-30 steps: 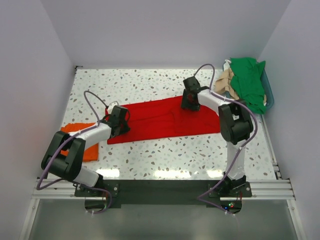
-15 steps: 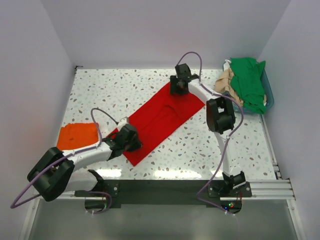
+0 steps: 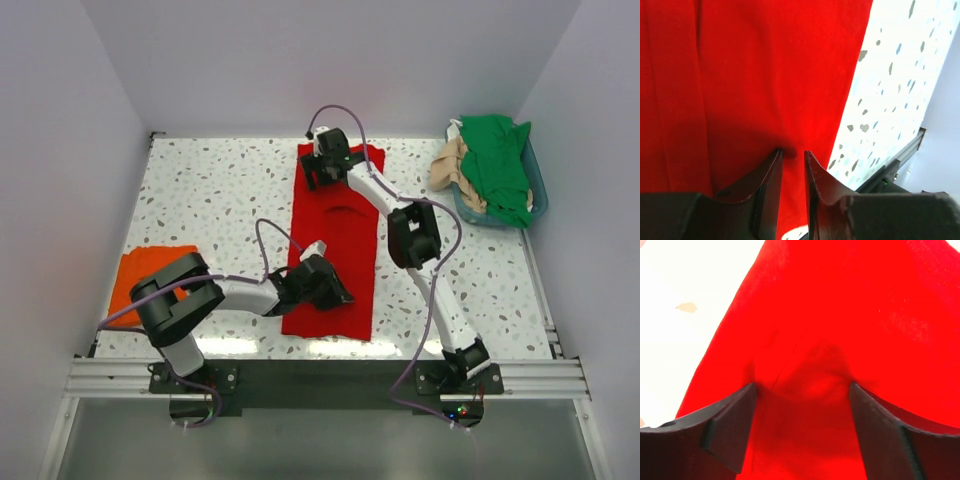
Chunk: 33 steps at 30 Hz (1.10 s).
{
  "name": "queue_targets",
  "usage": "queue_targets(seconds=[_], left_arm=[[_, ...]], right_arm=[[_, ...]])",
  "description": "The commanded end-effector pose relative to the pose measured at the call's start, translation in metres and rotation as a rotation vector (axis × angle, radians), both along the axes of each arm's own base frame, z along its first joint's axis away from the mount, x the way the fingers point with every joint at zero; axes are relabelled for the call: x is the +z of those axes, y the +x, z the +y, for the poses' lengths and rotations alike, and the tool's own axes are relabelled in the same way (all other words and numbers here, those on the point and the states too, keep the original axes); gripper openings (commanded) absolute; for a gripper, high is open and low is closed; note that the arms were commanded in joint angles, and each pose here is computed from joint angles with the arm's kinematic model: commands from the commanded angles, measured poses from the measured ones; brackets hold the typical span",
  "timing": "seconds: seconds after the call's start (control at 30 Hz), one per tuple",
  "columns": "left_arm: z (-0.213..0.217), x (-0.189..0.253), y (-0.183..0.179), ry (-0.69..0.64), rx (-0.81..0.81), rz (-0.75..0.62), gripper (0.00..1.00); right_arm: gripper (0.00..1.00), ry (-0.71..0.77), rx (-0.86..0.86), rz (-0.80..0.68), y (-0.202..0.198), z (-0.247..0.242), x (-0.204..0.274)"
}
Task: Fold and stack the t-shirts
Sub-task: Fold the tshirt
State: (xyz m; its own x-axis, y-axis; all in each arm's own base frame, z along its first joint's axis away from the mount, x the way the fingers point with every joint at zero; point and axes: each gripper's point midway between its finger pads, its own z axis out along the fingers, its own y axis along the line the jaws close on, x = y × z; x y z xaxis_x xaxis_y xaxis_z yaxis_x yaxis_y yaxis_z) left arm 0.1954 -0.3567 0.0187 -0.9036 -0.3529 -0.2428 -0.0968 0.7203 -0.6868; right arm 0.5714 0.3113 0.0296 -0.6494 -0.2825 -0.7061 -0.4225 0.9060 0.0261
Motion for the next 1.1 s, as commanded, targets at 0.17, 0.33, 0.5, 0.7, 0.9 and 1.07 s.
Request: queue_targets(seconds=[0.17,0.33,0.5,0.7,0.9,1.07], left_arm=[[-0.012,-0.005,-0.005,0.006,-0.080,0.020,0.32],[-0.005,0.028,0.012,0.005,-0.073,-0.072,0.39],[0.020,0.081,0.039,0.012,-0.039,-0.211,0.47],[0.078,0.090,0.045,0.086,0.019,-0.231,0.51],[0.112,0.073,0.028,0.195,-0.040,-0.201,0.49],[0.132,0.062,0.011,0.265,-0.058,-0.159,0.44]], right_arm=[[0.87,-0.024,0.066,0.004,-0.003,0.004,-0.006],[0.92,-0.017,0.047,-0.107,0.003,-0.002,0.064],[0.99,0.104,-0.069,-0.167,-0.002,-0.024,0.149],[0.98,0.289,-0.247,-0.046,-0.062,-0.063,0.198],[0.85,0.368,-0.283,0.130,-0.176,-0.090,0.162],[0.68,0.279,-0.300,0.276,-0.271,-0.124,0.098]])
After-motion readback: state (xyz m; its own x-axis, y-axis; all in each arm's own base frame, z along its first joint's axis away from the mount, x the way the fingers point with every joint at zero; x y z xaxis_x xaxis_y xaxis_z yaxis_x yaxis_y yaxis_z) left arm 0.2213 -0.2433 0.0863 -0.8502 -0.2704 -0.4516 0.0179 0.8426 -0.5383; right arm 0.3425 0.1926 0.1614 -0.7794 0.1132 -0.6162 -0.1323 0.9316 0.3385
